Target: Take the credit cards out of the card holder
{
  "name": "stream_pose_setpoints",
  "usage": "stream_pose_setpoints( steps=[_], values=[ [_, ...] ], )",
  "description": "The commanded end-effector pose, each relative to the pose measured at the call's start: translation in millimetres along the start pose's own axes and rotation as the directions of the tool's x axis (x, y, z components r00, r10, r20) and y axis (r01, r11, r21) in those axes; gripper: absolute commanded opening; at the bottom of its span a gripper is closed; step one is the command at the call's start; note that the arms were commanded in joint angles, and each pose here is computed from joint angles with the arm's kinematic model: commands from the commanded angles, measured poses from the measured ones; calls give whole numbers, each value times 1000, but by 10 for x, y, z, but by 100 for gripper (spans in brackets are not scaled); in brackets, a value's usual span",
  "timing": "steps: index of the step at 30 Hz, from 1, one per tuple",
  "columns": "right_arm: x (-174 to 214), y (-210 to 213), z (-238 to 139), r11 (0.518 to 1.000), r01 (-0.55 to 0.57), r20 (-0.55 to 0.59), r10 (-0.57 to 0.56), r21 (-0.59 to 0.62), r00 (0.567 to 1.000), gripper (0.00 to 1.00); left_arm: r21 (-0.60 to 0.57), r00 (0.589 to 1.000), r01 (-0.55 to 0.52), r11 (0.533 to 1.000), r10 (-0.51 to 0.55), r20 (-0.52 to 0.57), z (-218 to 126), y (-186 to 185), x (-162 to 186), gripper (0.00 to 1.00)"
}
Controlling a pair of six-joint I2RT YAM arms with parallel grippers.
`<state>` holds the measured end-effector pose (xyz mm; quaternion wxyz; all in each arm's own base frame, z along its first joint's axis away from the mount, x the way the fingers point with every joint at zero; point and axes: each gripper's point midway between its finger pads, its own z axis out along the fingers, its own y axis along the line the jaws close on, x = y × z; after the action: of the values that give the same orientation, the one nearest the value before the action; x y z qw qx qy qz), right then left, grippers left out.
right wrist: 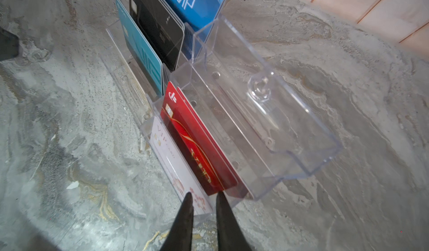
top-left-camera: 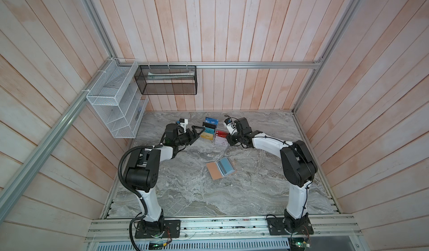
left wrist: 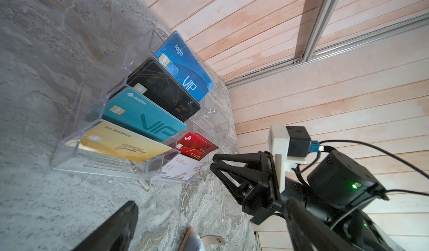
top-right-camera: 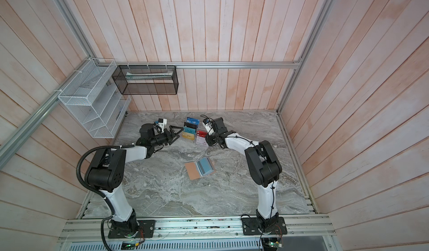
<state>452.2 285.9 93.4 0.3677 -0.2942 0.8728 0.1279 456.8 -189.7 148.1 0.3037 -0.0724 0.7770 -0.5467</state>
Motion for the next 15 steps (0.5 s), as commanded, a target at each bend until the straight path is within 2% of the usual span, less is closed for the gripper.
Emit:
stream_pose_setpoints(
  steps=[1,7,15],
  values=[
    [-7,-125,48,992,-7,13,6,123,1000,20,12,1000,-6,1000,6,-7,22,21,43,100],
    [-17,-190,101,969,-10,21,5,245,1000,20,15,1000,-2,1000,2,-12,23,33,64,100],
    [14,-235,146,962,-22,2,22,272,1000,20,13,1000,-7,1000,7,-13,20,41,67,100]
  ],
)
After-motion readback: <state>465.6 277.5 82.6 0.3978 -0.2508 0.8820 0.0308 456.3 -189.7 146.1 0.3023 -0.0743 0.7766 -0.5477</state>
